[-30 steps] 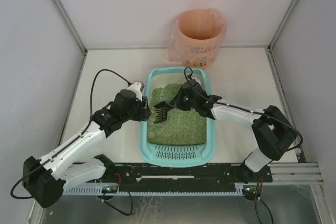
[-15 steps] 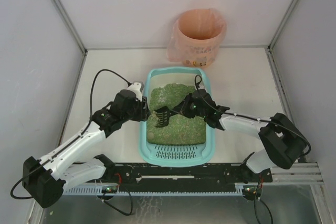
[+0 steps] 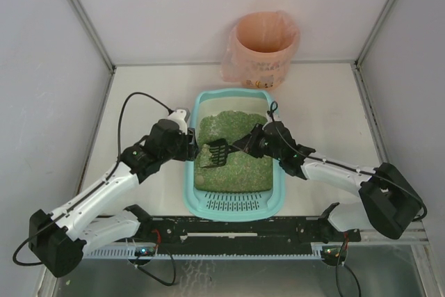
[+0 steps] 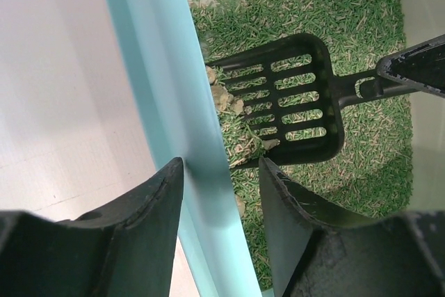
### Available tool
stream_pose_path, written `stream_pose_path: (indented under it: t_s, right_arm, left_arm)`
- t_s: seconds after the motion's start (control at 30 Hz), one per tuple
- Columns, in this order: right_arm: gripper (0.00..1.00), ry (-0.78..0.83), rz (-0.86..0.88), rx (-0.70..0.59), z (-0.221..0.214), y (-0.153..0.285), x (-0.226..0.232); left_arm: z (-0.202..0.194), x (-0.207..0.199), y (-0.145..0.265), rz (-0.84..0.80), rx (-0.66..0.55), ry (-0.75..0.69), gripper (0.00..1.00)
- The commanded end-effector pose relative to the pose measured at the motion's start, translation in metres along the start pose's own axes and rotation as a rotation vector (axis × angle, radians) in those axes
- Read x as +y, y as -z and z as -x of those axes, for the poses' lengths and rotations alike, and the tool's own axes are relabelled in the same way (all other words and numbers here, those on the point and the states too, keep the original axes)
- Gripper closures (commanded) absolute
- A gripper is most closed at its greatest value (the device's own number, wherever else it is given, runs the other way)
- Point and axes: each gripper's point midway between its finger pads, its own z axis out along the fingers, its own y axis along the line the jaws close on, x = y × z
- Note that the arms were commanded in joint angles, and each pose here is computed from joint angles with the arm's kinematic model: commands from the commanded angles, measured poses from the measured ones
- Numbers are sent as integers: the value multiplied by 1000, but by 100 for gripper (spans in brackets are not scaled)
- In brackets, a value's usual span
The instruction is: Clean the litter box
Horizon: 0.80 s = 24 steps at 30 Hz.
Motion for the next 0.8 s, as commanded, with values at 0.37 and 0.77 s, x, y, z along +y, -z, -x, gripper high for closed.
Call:
stream_pose_path:
  t_s: [0.37,0.77]
  right_arm:
    - [100,-90,172,-166,40,49,26]
    - [100,-193,284,-274,68,111,17]
  left_arm:
    - [71,-21,57,-76,-247,21,31]
    - [93,16,94,82,-390,-5,19]
